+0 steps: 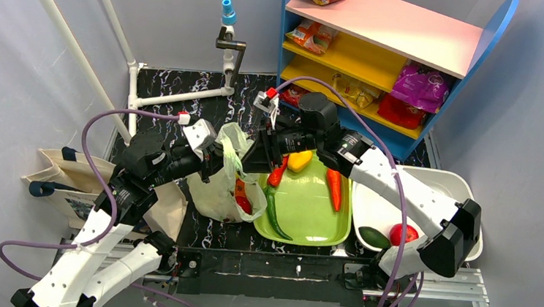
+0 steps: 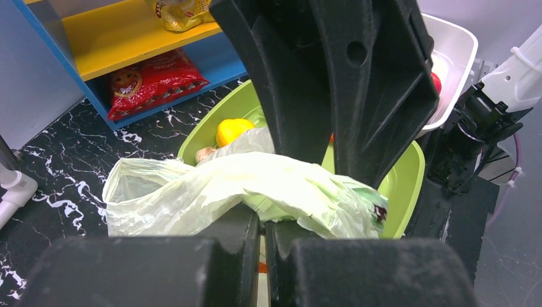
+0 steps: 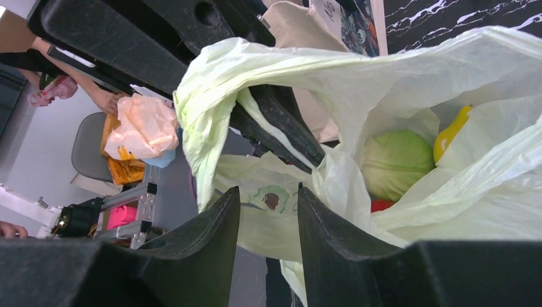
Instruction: Place the food into the grocery bag and tie it
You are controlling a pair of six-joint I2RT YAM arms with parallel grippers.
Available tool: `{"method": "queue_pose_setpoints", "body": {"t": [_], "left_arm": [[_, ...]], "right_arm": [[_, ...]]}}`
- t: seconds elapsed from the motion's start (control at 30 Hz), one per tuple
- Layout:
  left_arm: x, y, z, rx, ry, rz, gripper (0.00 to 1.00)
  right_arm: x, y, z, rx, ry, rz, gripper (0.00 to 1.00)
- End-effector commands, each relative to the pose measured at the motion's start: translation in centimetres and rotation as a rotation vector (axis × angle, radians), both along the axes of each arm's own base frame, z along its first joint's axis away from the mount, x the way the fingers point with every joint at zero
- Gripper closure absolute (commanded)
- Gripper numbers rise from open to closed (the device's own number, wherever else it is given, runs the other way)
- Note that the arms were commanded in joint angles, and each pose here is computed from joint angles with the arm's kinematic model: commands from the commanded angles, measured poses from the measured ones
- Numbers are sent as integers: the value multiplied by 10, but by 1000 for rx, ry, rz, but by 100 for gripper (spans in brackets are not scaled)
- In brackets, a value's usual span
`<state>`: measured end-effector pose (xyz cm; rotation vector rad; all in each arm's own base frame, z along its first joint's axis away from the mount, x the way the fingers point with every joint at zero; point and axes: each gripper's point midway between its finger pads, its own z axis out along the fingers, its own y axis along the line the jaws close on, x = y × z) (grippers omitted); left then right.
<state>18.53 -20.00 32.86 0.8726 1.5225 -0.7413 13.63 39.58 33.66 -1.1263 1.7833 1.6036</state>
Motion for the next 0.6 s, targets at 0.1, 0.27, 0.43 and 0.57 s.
{"method": "queue_pose_setpoints", "body": {"t": [0.1, 0.27, 0.43, 0.57], "left_arm": [[-7, 0, 16, -24, -16, -17, 100], [-10, 3, 15, -24, -9, -9, 100], [-7, 8, 15, -23, -7, 28, 100], [-6, 8, 12, -25, 10, 41, 100]], "right_arm": [[3, 9, 3, 56, -60, 22, 53], [-8, 8, 1, 61, -55, 109, 51], [-28, 1, 8, 116, -56, 212, 42], [-32, -1, 14, 177, -100, 211, 38]]}}
